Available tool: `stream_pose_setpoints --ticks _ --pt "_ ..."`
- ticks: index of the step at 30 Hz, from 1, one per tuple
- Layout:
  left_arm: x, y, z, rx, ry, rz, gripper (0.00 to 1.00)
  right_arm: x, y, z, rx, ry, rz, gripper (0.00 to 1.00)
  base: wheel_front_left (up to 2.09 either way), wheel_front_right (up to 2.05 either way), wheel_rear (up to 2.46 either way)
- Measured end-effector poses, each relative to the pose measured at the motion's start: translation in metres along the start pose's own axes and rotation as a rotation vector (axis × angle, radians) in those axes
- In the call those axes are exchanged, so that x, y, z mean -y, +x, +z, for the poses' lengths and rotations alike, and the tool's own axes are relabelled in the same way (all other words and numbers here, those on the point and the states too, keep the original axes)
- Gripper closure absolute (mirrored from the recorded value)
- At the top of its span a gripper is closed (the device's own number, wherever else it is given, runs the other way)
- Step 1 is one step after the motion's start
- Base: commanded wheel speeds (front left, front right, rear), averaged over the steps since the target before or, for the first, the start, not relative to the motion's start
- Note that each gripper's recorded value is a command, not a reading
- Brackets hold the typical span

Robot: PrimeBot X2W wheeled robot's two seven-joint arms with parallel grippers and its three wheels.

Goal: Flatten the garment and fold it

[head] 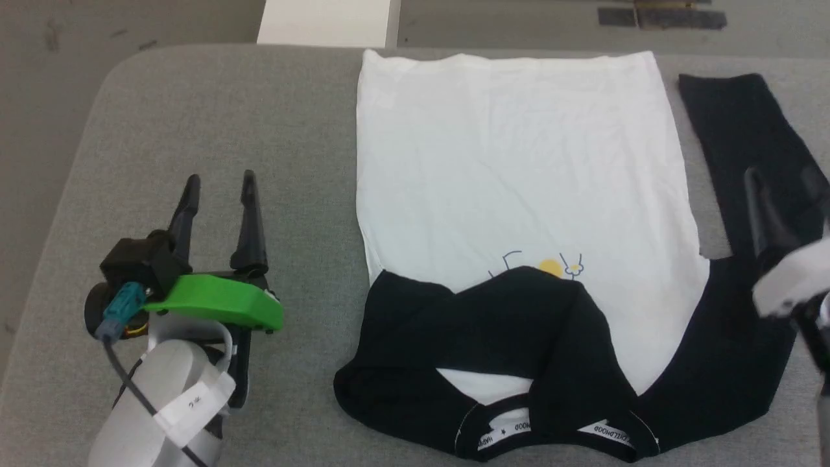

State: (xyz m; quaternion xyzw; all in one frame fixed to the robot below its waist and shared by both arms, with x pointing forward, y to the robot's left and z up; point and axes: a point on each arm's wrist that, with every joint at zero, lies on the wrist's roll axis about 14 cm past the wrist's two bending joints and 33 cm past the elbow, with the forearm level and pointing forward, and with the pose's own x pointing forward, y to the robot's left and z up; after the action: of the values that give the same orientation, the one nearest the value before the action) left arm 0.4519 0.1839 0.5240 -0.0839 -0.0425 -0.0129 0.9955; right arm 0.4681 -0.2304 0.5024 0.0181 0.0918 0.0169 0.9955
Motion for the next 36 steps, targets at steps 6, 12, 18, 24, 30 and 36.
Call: stream_pose_setpoints --ticks 6,12,18,24,30,36 --pt "-0.014 0.003 -0.006 0.028 -0.019 0.050 0.00 0.036 0.053 -0.001 -0.088 0.020 -0.078 0.00 0.00 0.00 0.00" --pt "-0.024 0.012 -0.023 0.026 -0.018 0.083 0.00 0.069 0.106 -0.004 -0.169 0.045 -0.160 0.00 0.00 0.00 0.00" --pt "-0.031 0.020 -0.048 -0.002 0.000 0.099 0.00 0.096 0.147 -0.030 -0.288 0.056 -0.244 0.00 0.00 0.00 0.00" --pt "-0.042 0.025 -0.068 -0.025 0.035 0.116 0.00 0.109 0.174 -0.073 -0.430 0.062 -0.311 0.00 0.00 0.00 0.00" --pt "-0.055 0.023 -0.089 -0.065 0.067 0.142 0.00 0.107 0.196 -0.108 -0.521 0.059 -0.331 0.00 0.00 0.00 0.00" --pt "-0.063 0.020 -0.094 -0.083 0.085 0.157 0.00 0.103 0.208 -0.110 -0.540 0.026 -0.327 1.00 0.00 0.00 0.00"
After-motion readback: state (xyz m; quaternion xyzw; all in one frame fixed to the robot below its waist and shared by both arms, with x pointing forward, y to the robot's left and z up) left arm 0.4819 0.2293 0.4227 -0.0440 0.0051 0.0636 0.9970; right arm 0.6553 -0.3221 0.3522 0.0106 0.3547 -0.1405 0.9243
